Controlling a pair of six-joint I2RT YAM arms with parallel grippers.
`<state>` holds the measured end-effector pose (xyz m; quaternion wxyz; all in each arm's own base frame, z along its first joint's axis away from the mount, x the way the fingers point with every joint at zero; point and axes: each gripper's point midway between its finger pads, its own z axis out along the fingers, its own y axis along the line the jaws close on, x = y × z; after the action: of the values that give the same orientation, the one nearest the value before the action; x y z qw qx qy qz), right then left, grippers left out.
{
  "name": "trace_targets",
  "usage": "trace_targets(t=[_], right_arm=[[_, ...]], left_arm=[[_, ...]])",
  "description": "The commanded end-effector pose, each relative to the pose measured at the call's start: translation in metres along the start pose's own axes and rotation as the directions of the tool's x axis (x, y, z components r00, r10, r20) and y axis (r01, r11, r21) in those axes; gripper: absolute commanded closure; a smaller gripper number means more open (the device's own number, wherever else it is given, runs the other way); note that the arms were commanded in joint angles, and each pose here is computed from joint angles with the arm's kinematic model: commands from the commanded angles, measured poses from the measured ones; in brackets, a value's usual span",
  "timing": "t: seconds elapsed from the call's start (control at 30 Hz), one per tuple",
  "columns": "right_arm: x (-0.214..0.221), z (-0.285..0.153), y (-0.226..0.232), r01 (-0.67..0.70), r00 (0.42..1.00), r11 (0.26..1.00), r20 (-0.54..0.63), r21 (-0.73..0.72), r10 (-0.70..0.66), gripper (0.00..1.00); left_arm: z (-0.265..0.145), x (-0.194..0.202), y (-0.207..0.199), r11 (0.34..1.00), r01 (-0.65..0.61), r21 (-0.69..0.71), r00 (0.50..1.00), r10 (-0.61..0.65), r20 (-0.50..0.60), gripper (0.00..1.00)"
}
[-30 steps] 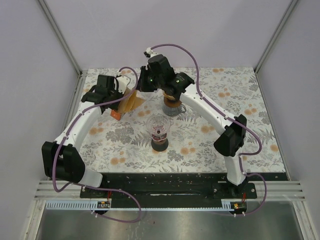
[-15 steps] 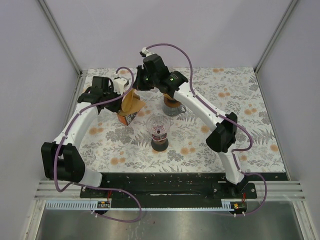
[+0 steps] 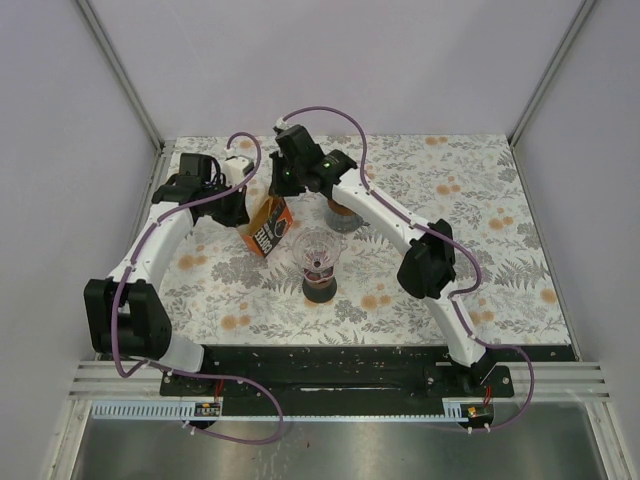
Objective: Place the coffee filter in the dripper
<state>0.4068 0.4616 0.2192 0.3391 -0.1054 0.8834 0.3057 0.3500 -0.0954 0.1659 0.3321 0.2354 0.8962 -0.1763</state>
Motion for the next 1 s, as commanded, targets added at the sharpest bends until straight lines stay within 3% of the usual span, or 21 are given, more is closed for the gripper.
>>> trace_targets(t=[0.0, 0.17, 0.67, 0.97], right_arm=[[-0.002, -0.004, 0.003, 0.05, 0.999, 0.998, 0.01, 0.022, -0.05, 1.0], [-0.005, -0.006, 0.016, 0.067, 0.998, 0.998, 0.015, -0.016, -0.067, 1.0], [-0.065, -0.058, 0.04, 0.068, 0.974, 0.997, 0.219, -0.035, -0.059, 1.0], [-0.065, -0.056, 0.046, 0.052, 0.973, 0.996, 0.228, -0.073, -0.034, 1.0]], left_arm=[[0.001, -0.01, 0.0, 0.999, 0.021, 0.03, 0.999, -0.022, 0.03, 1.0], [0.006, -0.007, 0.001, 0.999, 0.025, 0.036, 1.0, -0.025, 0.015, 1.0], [0.012, 0.004, 0.008, 1.0, 0.019, 0.018, 1.0, -0.018, -0.022, 1.0], [0.01, 0.002, 0.005, 0.999, 0.014, 0.029, 1.0, -0.013, -0.011, 1.0]])
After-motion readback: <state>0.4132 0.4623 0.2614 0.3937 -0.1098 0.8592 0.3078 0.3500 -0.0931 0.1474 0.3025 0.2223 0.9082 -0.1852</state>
